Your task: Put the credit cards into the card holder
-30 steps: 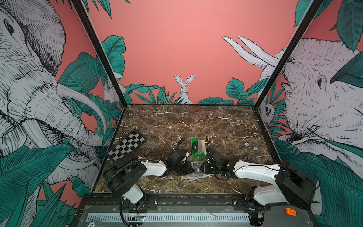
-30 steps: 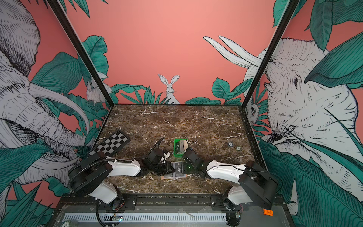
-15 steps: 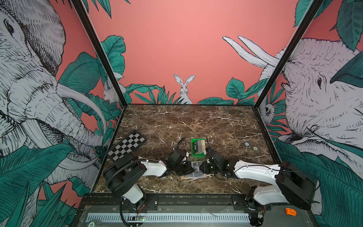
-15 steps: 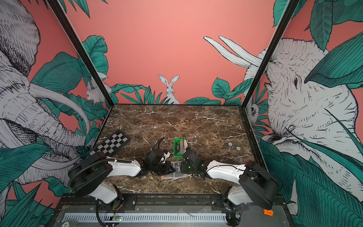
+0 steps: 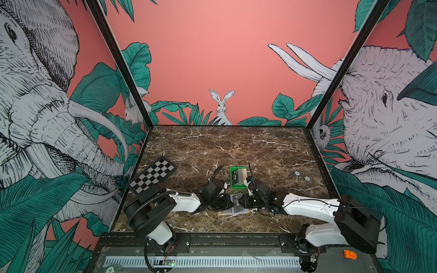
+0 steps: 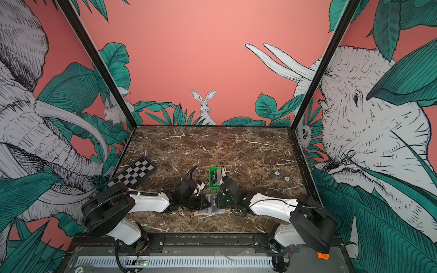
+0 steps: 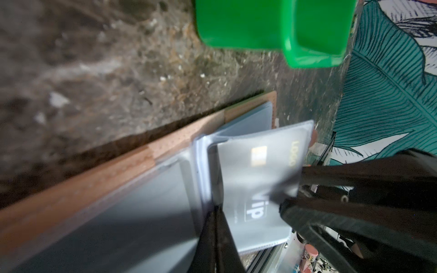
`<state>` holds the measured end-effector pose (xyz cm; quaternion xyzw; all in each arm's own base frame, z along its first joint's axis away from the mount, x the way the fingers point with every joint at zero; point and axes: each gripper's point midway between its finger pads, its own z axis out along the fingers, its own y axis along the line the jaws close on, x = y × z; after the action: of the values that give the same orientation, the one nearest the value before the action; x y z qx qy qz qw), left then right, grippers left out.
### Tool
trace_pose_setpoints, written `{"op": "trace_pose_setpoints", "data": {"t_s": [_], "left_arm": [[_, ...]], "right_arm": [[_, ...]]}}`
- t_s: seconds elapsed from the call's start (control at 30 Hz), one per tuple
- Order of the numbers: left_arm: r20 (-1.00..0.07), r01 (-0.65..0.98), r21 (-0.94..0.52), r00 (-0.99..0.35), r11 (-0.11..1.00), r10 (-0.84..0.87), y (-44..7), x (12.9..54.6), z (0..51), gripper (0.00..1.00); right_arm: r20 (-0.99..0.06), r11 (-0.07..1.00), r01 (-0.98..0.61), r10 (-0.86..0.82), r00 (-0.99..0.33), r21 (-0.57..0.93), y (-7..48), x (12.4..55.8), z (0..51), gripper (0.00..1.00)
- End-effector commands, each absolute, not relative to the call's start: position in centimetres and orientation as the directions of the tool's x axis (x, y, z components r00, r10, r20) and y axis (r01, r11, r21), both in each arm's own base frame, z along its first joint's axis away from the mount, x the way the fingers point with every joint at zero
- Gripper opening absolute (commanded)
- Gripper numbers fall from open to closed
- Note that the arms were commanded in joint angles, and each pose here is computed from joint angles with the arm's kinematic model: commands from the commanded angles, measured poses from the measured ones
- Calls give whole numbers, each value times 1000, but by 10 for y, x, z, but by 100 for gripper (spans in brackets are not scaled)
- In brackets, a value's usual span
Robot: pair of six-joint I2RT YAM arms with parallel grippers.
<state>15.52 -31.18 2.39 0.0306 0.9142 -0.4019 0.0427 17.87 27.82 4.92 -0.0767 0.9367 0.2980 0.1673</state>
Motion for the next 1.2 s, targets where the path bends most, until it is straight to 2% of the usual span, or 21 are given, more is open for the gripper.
{"op": "trace_pose_setpoints", "data": {"t_s": [0.0,0.47,0.8,1.17], "left_arm": [[-129,105,-728,-991,677,15,-308,155,32,8],[-247,145,-729,-967,669,-59,-273,172,67,11],[-347,194,-740,-930,644,-119,-247,176,90,18],[-398,261,-773,-910,578,-121,-251,172,115,25]], "right_arm": [[-390,783,-281,-53,-919,555,290,182,64,21],[-399,772,-309,-80,-914,555,312,182,75,24],[-420,755,-363,-128,-899,546,344,172,83,24],[-524,771,-389,-84,-847,504,325,179,111,24]]}}
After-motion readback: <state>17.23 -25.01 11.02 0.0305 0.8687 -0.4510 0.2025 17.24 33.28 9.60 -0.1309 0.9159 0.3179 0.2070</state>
